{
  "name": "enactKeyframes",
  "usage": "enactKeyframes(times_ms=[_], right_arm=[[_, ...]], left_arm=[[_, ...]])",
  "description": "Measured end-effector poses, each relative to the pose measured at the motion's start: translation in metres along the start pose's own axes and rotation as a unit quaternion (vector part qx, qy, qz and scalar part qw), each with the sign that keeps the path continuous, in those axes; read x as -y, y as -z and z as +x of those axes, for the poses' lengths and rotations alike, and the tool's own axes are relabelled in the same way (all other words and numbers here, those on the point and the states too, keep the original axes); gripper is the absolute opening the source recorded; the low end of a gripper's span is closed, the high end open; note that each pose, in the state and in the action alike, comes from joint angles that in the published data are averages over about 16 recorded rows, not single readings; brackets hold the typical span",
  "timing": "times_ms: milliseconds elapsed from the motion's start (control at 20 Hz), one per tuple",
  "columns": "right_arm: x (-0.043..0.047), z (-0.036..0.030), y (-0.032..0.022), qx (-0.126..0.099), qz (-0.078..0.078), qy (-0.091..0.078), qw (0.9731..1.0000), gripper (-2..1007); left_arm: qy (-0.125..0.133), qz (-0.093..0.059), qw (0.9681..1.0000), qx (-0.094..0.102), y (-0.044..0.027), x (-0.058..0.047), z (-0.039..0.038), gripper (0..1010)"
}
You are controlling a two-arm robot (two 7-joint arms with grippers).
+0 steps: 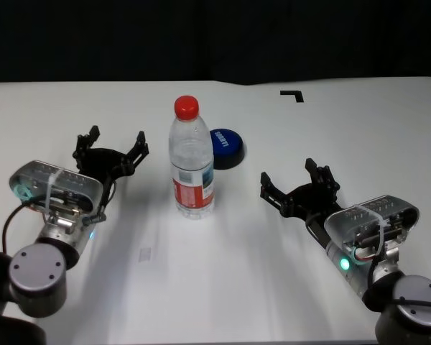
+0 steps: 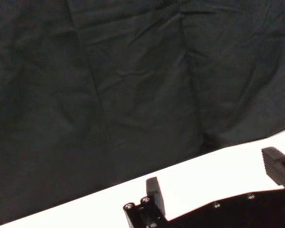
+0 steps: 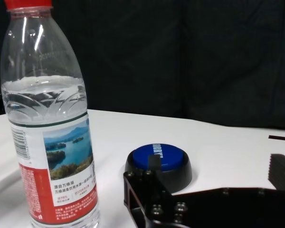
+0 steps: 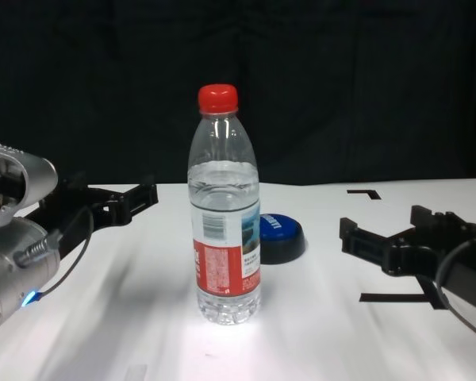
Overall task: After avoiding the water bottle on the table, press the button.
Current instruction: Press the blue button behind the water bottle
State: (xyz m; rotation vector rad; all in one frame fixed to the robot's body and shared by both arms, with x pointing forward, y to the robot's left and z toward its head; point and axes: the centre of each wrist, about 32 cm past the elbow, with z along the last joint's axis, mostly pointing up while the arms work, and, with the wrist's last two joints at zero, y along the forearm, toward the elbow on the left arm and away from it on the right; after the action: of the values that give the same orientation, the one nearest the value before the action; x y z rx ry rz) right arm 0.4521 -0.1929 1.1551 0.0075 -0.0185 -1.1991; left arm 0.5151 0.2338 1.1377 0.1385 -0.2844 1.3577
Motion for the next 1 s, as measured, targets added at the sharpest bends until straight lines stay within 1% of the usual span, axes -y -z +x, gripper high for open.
enactKeyframes(times_ms=[550, 1000], right_arm=[[0.0, 0.0, 0.0, 0.0, 0.0, 0.0, 1.0, 1003], [0.0, 0.0, 0.0, 0.0, 0.0, 0.0, 1.0, 1003]], left_arm=[[0.0, 0.002, 1.0, 0.006, -0.0001, 0.009, 0.0027, 1003], [0.007, 0.006, 0.9999, 0.011, -0.0018, 0.018, 0.0016, 1003]])
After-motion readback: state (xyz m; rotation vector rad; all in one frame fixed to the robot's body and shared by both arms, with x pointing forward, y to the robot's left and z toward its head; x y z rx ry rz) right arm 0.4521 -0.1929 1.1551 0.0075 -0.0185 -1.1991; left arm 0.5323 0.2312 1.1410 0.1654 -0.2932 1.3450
